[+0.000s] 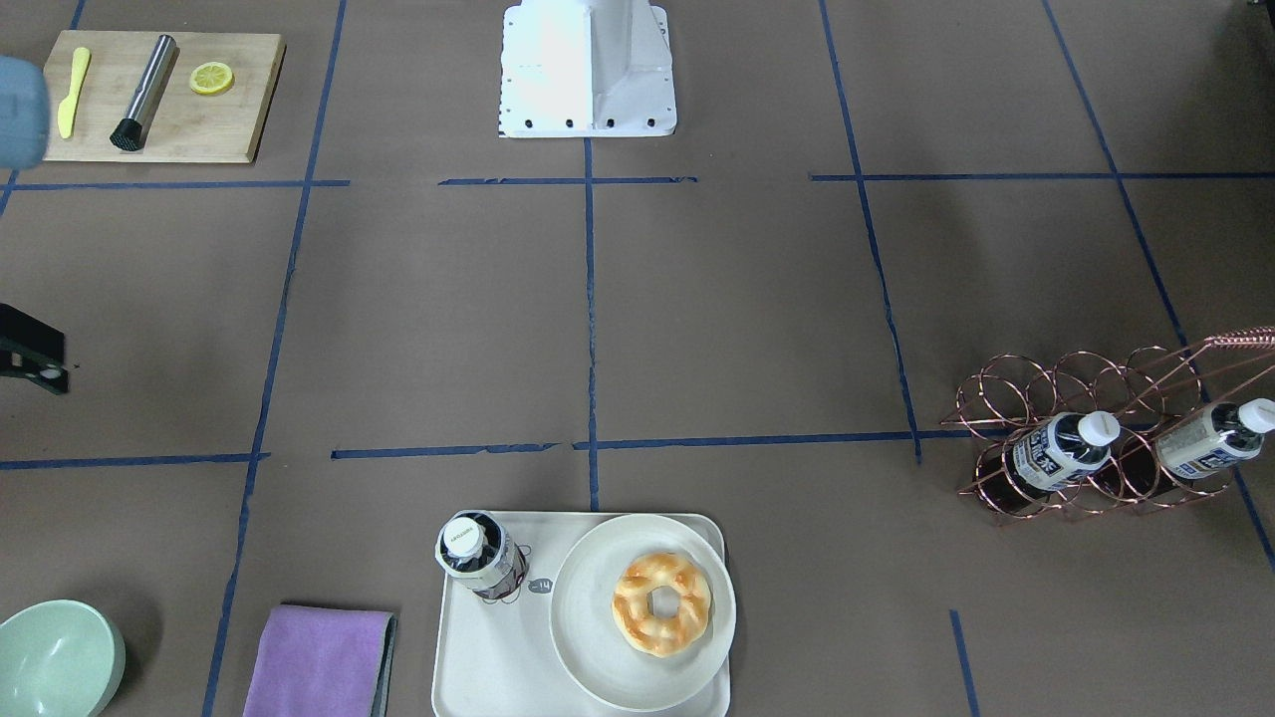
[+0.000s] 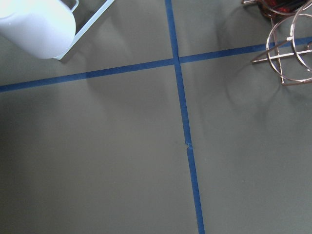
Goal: Place tea on tray
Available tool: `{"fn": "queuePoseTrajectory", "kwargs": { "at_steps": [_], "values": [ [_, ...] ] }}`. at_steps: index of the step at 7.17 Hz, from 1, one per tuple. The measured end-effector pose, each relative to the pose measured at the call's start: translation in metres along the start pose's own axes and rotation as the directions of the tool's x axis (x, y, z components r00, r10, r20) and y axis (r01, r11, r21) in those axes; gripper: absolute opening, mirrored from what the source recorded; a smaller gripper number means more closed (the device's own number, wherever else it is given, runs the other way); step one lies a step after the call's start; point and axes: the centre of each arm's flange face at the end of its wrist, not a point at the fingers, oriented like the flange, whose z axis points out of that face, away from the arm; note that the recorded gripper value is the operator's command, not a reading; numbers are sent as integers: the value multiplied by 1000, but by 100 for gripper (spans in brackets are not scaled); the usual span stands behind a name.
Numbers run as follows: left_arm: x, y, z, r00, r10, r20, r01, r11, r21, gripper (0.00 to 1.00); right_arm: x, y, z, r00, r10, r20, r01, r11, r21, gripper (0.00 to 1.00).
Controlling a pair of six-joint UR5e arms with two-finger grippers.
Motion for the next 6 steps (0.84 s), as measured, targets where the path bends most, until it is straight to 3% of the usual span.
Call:
{"fn": "queuePoseTrajectory", "kwargs": {
  "at_steps": [2, 3, 5, 6],
  "values": [
    [-3, 3, 3, 1000, -9, 3, 9, 1000, -8, 100, 108, 105, 30, 993, -115, 2, 114, 991, -68, 99],
    [-5, 7, 5, 1000, -17, 4, 17, 1000, -16, 100, 150, 155, 41, 991, -128, 25, 130, 988, -87, 99],
    [-11, 23, 14, 999, -37, 4, 37, 999, -37, 100, 198, 233, 62, 996, -78, 47, 81, 993, -84, 99],
    [-12, 27, 16, 999, -39, 5, 39, 998, -41, 100, 207, 252, 66, 999, 3, 43, 1, 997, -81, 100]
  ]
}}
